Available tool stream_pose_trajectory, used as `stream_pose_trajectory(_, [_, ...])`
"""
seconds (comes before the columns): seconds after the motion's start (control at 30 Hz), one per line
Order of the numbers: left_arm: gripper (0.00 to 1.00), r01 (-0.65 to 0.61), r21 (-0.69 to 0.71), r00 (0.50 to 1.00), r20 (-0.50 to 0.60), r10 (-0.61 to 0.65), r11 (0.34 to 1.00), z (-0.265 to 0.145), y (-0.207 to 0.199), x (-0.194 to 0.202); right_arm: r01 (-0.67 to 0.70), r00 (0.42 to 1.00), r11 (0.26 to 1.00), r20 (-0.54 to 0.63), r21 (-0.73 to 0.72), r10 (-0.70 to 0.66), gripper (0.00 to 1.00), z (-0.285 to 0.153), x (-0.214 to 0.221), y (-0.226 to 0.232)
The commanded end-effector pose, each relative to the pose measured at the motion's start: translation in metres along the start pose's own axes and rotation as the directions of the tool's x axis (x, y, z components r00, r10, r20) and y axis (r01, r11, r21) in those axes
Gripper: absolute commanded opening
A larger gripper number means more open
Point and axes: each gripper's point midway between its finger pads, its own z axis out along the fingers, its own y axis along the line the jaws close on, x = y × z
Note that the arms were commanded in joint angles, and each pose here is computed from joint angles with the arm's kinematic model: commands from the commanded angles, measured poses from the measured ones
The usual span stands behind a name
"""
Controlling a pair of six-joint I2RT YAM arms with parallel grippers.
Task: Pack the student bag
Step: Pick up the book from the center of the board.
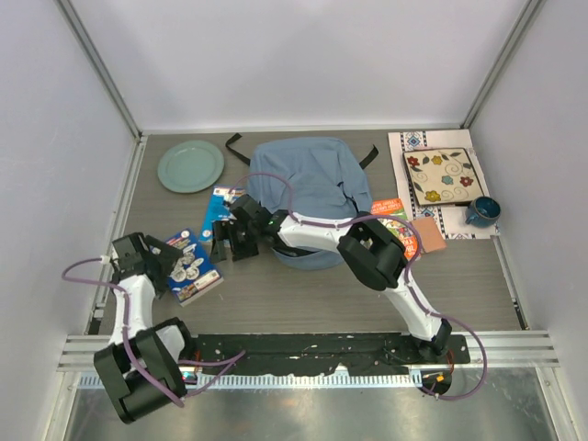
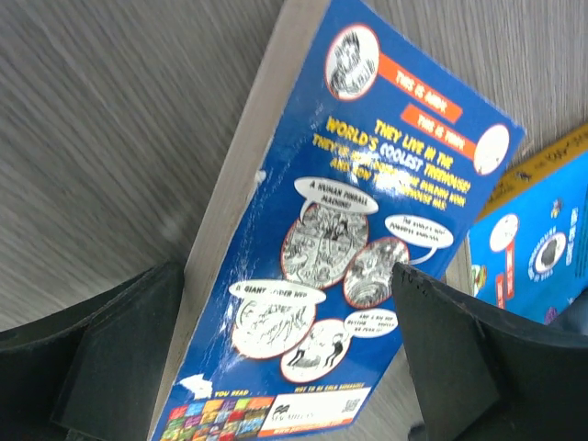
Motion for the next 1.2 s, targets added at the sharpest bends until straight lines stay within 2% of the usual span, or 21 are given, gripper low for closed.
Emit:
stream_pose_trajectory(0.0, [0.99, 0.04, 0.042, 0.997, -0.068, -0.037, 0.998, -0.014, -0.002, 0.021, 0.017, 0.999, 0.999, 0.033, -0.049, -0.015, 0.83, 0.007, -0.016, 0.021])
stream_pose_trajectory(0.1, [0.98, 0.048, 0.061, 0.996, -0.081, -0.043, 0.997, -0.017, -0.006, 0.024, 0.019, 1.0, 0.997, -0.005, -0.08, -0.019, 0.82, 0.019, -0.013, 0.023])
stream_pose_trajectory(0.37, [0.79, 0.059, 0.115, 0.99, -0.131, -0.044, 0.992, -0.024, -0.019, 0.028, 0.021, 0.999, 0.995, -0.033, -0.098, -0.024, 0.65, 0.027, -0.009, 0.023])
stream_pose_trajectory(0.53, [0.7, 0.081, 0.185, 0.988, -0.147, -0.054, 0.979, -0.035, -0.034, 0.029, 0.009, 0.999, 0.993, -0.044, -0.117, -0.014, 0.6, 0.024, -0.003, 0.023])
stream_pose_trajectory(0.67, [0.59, 0.086, 0.206, 0.988, -0.144, -0.056, 0.975, -0.044, -0.037, 0.029, -0.001, 0.999, 0.992, -0.052, -0.127, -0.006, 0.54, 0.026, 0.0, 0.023])
stream_pose_trajectory(0.7, [0.52, 0.088, 0.214, 0.988, -0.144, -0.058, 0.973, -0.046, -0.039, 0.029, -0.001, 0.999, 0.992, -0.053, -0.128, -0.006, 0.53, 0.025, 0.0, 0.023])
stream_pose_trajectory(0.73, [0.5, 0.093, 0.219, 0.988, -0.144, -0.062, 0.971, -0.047, -0.04, 0.029, 0.001, 0.998, 0.991, -0.058, -0.131, -0.008, 0.53, 0.025, 0.002, 0.024])
stream_pose_trajectory(1.03, [0.43, 0.092, 0.242, 0.988, -0.142, -0.058, 0.966, -0.046, -0.042, 0.03, 0.006, 0.998, 0.991, -0.063, -0.137, -0.015, 0.49, 0.025, 0.002, 0.024])
stream_pose_trajectory(1.1, [0.36, 0.088, 0.245, 0.988, -0.143, -0.054, 0.965, -0.044, -0.042, 0.031, 0.01, 0.998, 0.99, -0.063, -0.143, -0.019, 0.47, 0.025, 0.002, 0.025])
stream_pose_trajectory(1.17, [0.33, 0.085, 0.244, 0.989, -0.141, -0.052, 0.966, -0.042, -0.041, 0.031, 0.011, 0.998, 0.989, -0.066, -0.146, -0.021, 0.46, 0.024, 0.003, 0.026])
